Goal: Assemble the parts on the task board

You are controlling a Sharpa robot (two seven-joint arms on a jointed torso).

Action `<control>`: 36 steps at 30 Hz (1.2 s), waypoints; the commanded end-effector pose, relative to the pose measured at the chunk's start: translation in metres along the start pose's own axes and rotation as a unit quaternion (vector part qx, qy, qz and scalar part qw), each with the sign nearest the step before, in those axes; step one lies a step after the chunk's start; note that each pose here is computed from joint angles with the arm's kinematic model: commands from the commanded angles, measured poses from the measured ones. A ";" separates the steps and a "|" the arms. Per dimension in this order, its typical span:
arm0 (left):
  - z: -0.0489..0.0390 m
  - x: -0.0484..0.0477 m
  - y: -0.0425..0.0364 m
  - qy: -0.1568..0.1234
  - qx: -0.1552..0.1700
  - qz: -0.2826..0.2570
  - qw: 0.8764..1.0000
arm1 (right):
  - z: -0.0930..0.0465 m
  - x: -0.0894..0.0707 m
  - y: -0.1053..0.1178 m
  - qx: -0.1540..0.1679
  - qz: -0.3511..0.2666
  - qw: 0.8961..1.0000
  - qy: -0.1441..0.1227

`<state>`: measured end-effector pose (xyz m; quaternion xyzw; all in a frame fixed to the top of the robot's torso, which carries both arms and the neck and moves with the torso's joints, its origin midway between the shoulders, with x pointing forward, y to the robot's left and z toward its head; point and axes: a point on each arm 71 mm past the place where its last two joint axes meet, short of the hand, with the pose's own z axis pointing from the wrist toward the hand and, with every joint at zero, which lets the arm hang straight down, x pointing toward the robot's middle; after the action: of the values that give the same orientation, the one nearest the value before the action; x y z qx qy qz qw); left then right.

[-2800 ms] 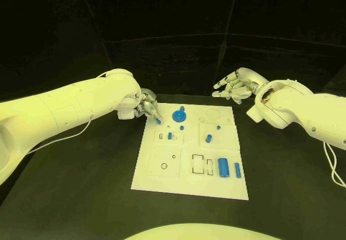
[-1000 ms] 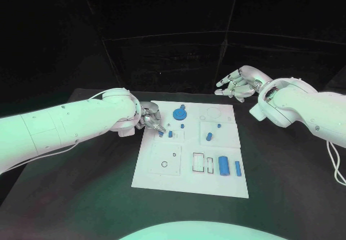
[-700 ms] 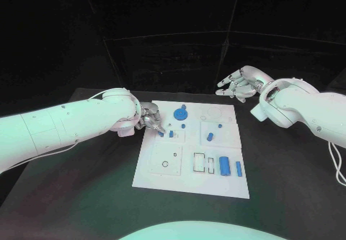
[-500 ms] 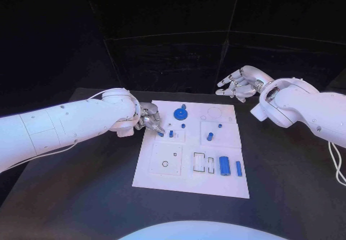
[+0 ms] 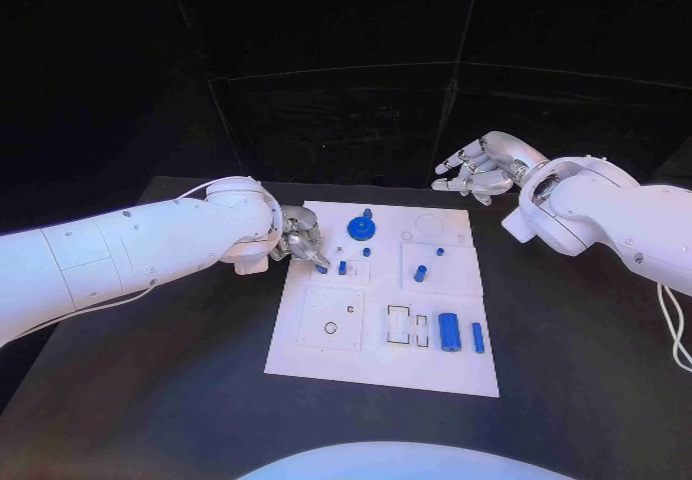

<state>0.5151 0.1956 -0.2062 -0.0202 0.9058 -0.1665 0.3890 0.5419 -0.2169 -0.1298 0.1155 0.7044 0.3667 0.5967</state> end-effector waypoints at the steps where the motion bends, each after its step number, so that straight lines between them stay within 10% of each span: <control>1: 0.0008 0.0009 0.0004 0.006 -0.006 0.005 1.000 | 0.000 0.000 0.002 -0.005 -0.001 1.000 0.001; 36: 0.0089 -0.0016 -0.0024 0.010 -0.019 -0.001 1.000 | -0.001 0.000 0.004 -0.009 -0.001 1.000 -0.001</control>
<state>0.5225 0.1905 -0.2099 -0.0244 0.9112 -0.1533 0.3816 0.5403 -0.2160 -0.1292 0.1138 0.7040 0.3691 0.5960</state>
